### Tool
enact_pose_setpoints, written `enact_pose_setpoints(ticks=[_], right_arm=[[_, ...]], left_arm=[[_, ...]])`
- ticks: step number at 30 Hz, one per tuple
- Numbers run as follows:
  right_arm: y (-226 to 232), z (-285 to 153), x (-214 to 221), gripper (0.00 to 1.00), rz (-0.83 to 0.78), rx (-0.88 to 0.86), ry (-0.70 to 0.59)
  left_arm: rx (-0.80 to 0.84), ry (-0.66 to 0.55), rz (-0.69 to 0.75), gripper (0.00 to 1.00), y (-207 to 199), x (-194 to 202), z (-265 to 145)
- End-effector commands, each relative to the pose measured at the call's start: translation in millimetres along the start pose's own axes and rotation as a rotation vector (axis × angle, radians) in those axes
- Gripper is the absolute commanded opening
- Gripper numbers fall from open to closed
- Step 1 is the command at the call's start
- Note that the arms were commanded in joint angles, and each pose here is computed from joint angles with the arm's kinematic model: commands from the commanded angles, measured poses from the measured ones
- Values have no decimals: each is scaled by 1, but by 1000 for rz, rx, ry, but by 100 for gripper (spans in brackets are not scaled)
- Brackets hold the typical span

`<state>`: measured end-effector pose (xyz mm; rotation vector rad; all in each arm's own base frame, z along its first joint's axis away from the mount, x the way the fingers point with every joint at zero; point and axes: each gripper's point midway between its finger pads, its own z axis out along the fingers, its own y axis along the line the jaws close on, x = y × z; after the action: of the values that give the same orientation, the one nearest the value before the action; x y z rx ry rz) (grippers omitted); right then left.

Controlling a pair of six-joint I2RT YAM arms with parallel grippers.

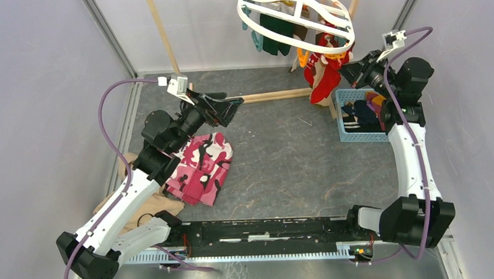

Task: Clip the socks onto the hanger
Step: Clamp the sock onto the hanger.

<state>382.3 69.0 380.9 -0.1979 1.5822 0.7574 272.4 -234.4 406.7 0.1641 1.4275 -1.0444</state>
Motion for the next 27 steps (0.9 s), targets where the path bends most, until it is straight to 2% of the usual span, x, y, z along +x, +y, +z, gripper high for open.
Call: enact_pose_setpoints(ticks=[1,9,14,21,27], right_arm=[[6,-2,-32,0,-28,-68,-56],[1,0,-32,0,-11,-86,-37],[-25,6,-35,1,33,-44,-27],[-37,10,-30,1,62,-50,-15],[-33,8,-27,12,35,-74,-3]], left_arm=[[31,-18,52,91,-4,-2,-5],[63,-26,136,93,-1,6,-8],[68,-4,212,94,7,19,-8],[57,28,223,94,18,37,-10],[81,29,251,95,18,43,-9]])
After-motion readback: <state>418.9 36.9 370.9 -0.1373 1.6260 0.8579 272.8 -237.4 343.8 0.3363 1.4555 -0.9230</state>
